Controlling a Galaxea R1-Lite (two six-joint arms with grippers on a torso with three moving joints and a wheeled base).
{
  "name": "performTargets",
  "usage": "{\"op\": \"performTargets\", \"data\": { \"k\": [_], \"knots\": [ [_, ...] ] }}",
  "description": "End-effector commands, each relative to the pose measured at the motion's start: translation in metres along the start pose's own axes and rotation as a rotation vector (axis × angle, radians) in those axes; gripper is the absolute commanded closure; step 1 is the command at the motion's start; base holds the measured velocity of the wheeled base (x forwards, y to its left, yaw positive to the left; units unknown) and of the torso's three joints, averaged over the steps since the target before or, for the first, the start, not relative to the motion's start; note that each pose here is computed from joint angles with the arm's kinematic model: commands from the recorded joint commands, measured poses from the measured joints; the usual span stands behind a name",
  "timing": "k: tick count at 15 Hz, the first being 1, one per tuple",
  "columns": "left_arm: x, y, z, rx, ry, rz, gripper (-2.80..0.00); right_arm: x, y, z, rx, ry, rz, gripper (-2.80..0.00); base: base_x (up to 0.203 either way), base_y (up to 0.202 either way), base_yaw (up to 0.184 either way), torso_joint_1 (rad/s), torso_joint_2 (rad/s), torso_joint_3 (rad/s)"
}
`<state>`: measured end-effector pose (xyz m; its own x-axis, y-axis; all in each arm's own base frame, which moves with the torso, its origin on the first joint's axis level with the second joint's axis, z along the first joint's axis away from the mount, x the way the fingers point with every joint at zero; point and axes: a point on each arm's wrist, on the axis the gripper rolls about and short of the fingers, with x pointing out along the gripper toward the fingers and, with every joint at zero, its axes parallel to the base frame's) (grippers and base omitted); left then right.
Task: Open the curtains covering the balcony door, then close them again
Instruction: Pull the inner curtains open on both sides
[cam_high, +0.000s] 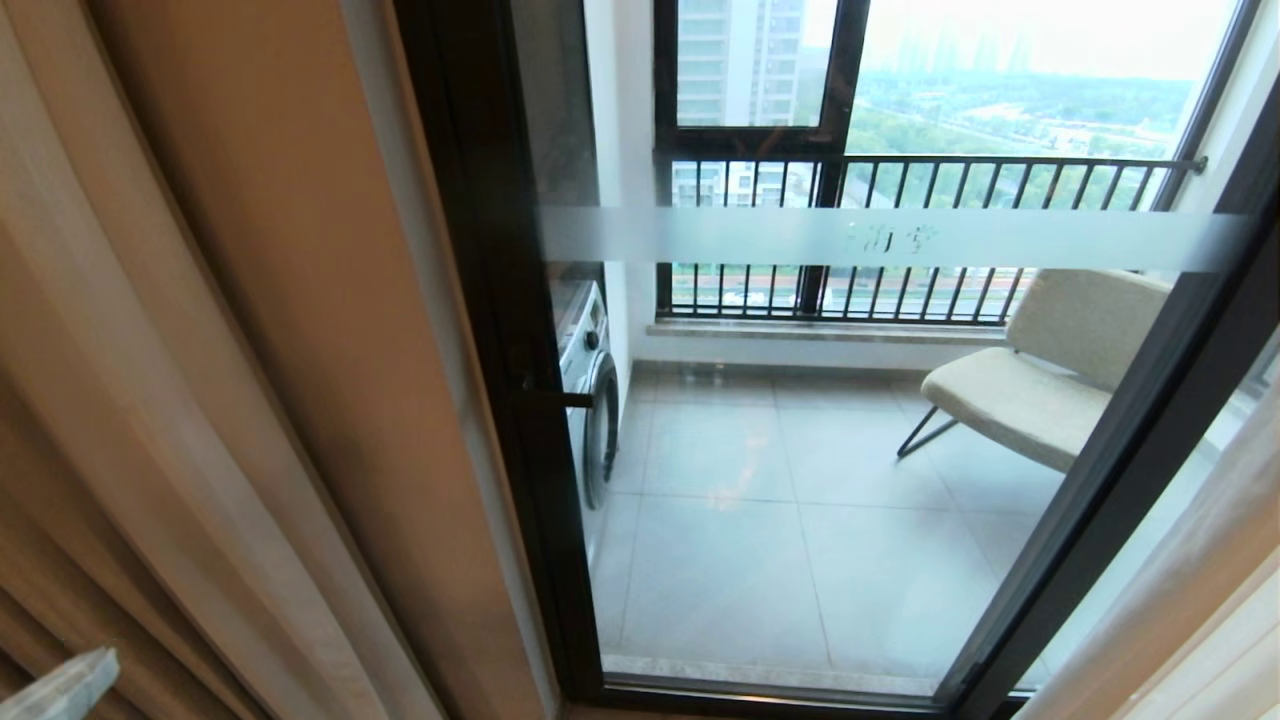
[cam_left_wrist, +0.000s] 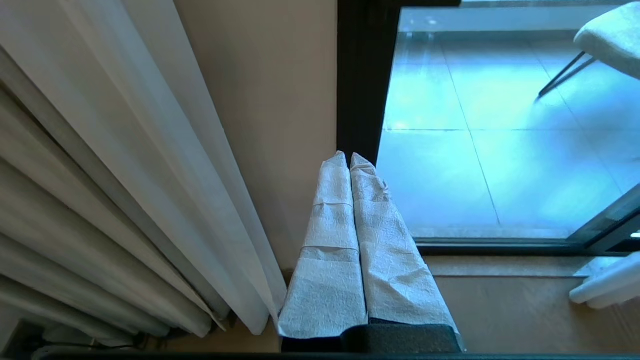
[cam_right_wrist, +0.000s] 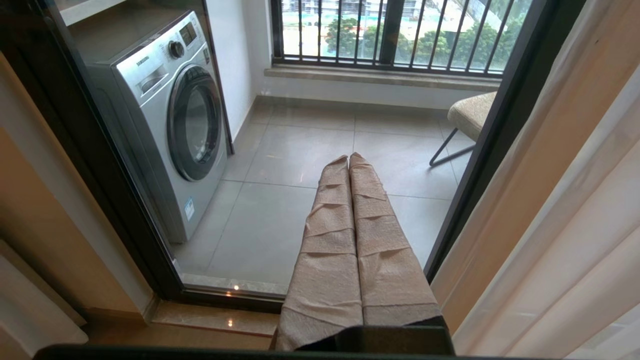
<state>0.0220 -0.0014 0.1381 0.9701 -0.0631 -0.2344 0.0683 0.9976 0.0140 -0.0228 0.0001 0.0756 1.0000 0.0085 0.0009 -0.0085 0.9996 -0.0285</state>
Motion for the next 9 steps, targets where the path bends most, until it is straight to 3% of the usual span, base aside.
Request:
{"op": "performTargets", "data": {
  "k": [1, 4, 9],
  "knots": [
    [-0.011, -0.002, -0.035, 0.010, -0.050, -0.010, 0.00, 0.000, 0.000, 0.000, -0.001, -0.001, 0.001, 0.00, 0.000, 0.000, 0.000, 0.000, 0.00, 0.000],
    [-0.018, -0.002, -0.059, 0.013, -0.102, 0.029, 0.00, 0.000, 0.000, 0.000, -0.001, -0.001, 0.001, 0.00, 0.000, 0.000, 0.000, 0.000, 0.00, 0.000],
    [-0.029, -0.002, -0.071, -0.022, -0.241, 0.065, 0.00, 0.000, 0.000, 0.000, -0.001, -0.001, 0.001, 0.00, 0.000, 0.000, 0.000, 0.000, 0.00, 0.000]
  ]
}}
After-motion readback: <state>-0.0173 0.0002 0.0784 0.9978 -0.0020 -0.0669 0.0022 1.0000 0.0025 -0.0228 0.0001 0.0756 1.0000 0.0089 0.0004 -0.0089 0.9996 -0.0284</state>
